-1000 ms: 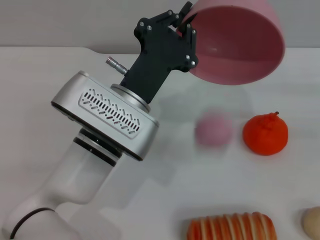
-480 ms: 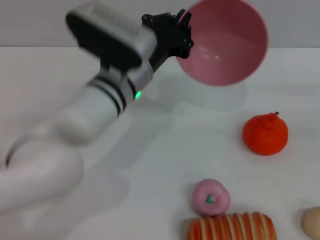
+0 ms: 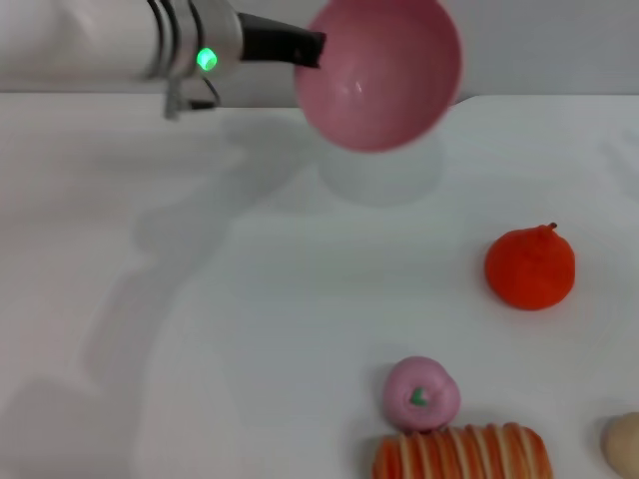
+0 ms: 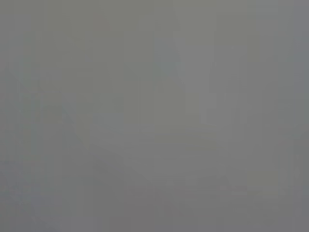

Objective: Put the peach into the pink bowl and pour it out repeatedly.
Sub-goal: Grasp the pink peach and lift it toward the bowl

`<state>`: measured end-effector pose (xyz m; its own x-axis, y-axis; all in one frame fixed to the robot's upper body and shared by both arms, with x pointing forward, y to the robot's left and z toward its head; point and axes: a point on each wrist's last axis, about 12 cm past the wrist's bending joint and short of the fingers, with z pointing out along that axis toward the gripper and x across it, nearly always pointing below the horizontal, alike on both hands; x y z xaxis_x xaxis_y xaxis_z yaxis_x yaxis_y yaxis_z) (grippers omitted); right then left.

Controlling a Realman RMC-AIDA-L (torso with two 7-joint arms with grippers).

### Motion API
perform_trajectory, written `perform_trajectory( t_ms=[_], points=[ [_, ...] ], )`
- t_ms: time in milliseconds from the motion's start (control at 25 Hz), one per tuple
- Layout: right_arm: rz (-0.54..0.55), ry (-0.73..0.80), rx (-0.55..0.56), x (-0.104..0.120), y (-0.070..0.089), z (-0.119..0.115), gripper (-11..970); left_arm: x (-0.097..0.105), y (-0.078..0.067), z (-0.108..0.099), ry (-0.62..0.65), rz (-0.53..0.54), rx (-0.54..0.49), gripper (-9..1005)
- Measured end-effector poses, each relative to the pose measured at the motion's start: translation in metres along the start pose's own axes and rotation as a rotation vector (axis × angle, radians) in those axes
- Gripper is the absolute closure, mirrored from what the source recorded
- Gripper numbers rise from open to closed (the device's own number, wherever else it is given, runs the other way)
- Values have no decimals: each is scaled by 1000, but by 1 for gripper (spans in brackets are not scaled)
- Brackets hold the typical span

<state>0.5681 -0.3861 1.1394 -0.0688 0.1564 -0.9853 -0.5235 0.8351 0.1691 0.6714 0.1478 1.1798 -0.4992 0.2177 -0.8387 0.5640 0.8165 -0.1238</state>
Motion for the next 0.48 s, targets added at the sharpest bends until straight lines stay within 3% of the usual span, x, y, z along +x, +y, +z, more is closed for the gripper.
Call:
perform_trajectory(
  t_ms=[160,280,480],
  points=[
    [-106,-10,-303,-26,40,2,515,-13,27,-16,80,-35,7,951],
    [-162,76,-529,-49,69,8,514,-15,41,-26,125,-40,-14,951],
    [-225,332,-700,-64,108,37,514,-9,54,-36,177,-55,-20,951]
  ],
)
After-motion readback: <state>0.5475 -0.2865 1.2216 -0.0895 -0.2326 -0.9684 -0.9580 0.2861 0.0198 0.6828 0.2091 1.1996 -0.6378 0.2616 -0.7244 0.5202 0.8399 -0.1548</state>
